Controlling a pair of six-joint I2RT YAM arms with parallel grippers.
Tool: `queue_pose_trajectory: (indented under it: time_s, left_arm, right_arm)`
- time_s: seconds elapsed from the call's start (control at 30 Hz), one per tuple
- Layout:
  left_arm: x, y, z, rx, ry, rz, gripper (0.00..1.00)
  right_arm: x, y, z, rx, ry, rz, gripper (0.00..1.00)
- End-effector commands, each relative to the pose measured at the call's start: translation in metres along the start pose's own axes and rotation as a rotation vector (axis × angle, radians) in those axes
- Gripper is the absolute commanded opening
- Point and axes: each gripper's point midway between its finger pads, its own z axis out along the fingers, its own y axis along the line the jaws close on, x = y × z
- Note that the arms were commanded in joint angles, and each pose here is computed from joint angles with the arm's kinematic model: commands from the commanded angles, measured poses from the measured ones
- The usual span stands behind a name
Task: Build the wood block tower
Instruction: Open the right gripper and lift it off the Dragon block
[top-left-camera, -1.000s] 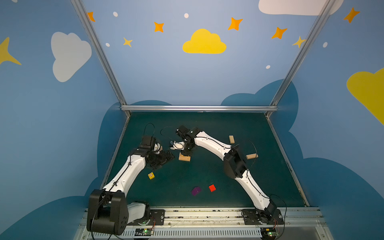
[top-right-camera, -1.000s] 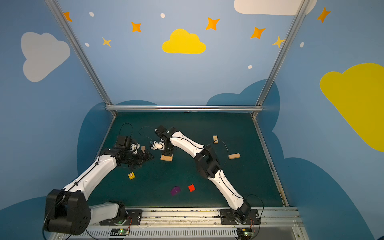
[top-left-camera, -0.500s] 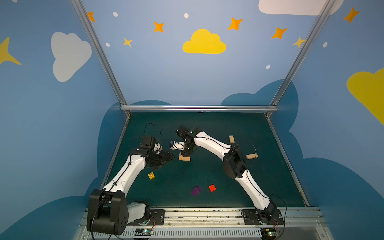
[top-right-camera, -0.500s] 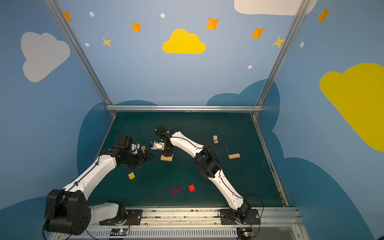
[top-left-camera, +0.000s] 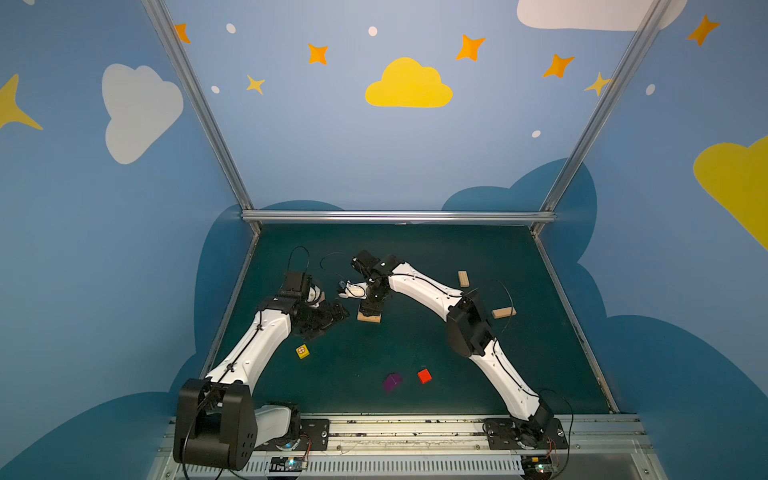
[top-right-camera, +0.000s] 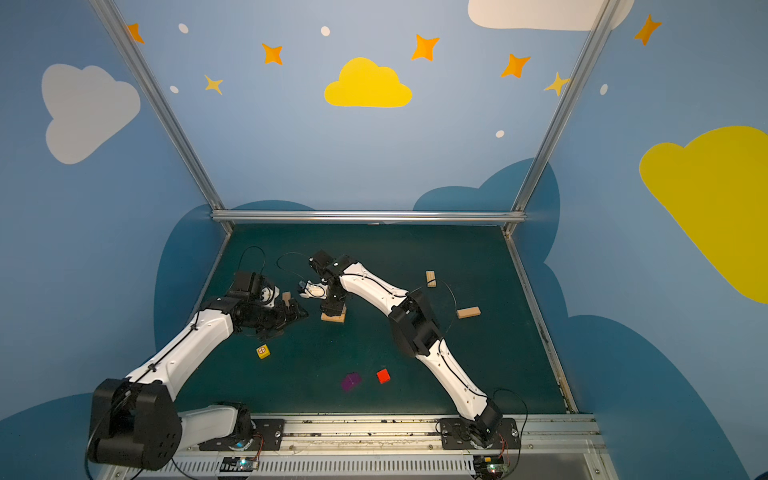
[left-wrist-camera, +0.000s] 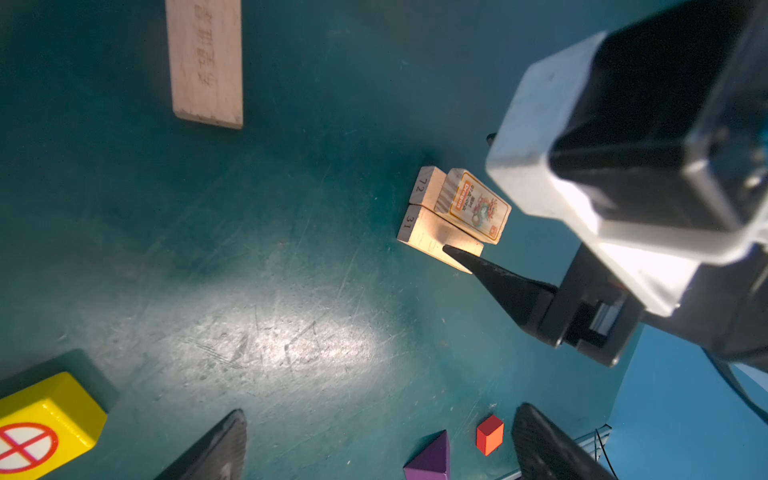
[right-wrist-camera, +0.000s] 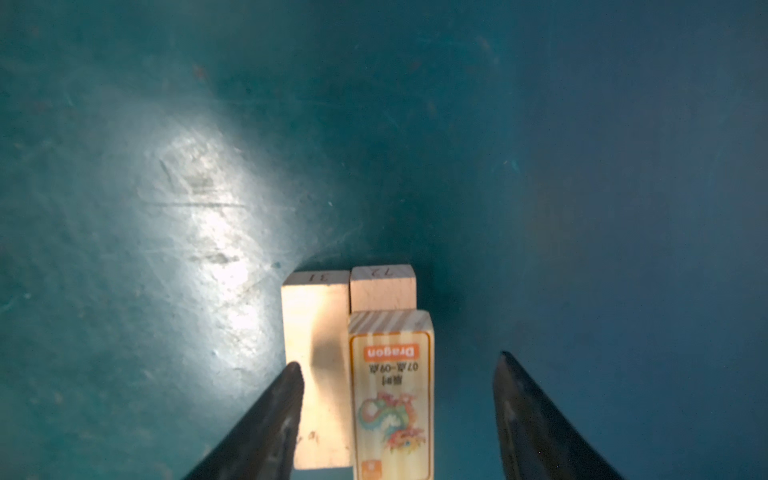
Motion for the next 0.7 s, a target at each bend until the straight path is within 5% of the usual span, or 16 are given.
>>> queue_pose_trajectory:
  time_s: [0.0, 0.67]
  left_arm:
    - [-0.005, 0.0, -0.007, -0.016, -0.019, 0.012, 0.99]
    - [-0.034, -0.009, -0.044, -0.007, -0.303, 0.147, 0.95]
  right_arm:
    - [-0.024, -0.005, -0.035, 0.03, -0.093, 0.006, 0.72]
    - [-0.026, -0.024, -0.143, 0.179, -0.307, 0.115, 0.75]
